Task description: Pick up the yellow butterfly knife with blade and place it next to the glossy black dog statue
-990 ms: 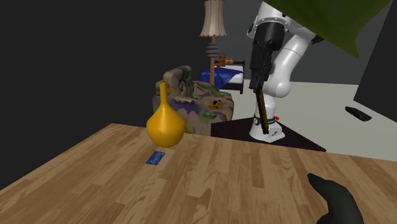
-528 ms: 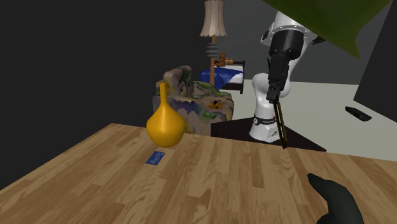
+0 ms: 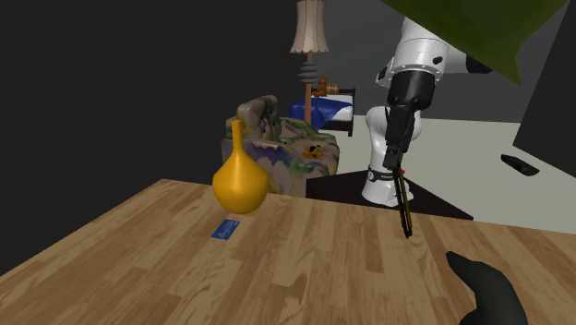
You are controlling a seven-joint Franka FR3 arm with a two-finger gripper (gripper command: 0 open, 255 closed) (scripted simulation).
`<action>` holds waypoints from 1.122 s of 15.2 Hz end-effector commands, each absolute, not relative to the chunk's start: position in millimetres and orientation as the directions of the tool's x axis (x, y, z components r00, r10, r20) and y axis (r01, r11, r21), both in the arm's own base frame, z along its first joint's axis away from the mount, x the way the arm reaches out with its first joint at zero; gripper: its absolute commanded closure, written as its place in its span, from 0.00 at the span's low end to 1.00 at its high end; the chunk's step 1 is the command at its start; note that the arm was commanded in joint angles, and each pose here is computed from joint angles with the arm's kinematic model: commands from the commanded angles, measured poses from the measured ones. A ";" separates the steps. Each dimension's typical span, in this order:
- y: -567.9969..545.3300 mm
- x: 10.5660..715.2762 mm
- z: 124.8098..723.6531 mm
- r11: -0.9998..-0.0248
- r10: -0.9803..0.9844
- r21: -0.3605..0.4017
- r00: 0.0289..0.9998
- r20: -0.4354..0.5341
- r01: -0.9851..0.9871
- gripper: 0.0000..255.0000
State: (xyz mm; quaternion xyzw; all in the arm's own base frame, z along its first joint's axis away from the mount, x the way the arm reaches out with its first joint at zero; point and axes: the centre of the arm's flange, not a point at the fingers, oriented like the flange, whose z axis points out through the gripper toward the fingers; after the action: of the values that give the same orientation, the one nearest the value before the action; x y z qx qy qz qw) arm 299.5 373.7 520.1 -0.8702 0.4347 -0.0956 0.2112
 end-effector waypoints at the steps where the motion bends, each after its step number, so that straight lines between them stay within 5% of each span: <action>1: 373.9 299.4 510.0 -0.533 -0.797 -0.451 0.604 -0.017 -0.716 1.00; 17: 373.9 299.4 425.6 -0.533 -0.797 -0.451 0.604 -0.017 -0.716 1.00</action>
State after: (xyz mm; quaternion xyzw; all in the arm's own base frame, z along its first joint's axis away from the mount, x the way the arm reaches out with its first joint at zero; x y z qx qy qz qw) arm 299.5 374.3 430.5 -0.8703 0.4347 -0.0956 0.2111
